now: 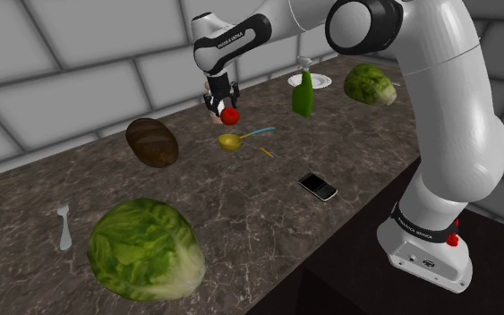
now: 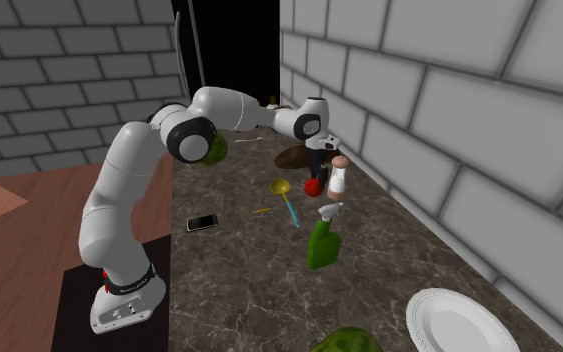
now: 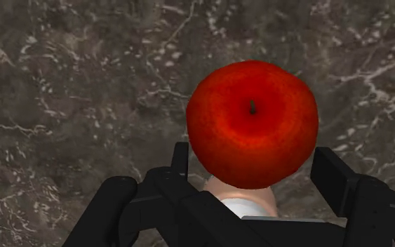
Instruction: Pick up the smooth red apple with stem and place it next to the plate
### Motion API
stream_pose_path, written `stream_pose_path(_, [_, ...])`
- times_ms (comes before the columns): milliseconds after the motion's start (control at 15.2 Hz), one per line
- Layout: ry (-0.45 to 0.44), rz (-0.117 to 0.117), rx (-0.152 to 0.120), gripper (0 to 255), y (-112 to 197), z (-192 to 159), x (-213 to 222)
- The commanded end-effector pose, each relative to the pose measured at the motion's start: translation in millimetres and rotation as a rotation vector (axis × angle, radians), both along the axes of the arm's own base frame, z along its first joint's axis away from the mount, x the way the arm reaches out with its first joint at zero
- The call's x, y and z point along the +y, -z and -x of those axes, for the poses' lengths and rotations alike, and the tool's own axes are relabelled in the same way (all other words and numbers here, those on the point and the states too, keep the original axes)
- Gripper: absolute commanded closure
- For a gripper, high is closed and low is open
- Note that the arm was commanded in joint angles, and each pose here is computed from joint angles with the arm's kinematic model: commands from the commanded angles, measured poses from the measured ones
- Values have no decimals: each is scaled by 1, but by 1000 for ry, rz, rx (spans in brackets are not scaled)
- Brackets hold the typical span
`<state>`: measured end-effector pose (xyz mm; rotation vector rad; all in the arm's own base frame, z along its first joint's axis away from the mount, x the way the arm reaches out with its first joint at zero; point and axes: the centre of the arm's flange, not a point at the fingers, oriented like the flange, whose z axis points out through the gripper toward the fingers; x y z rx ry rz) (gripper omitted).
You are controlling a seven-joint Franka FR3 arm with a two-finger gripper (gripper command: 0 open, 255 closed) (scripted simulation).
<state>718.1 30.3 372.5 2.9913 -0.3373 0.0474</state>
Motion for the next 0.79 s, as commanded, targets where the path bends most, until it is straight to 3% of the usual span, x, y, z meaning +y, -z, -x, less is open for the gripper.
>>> stream_pose_path(0, [0,0,0,255,-11,0,0])
stream_pose_path(726, [0,0,0,255,-69,0,0])
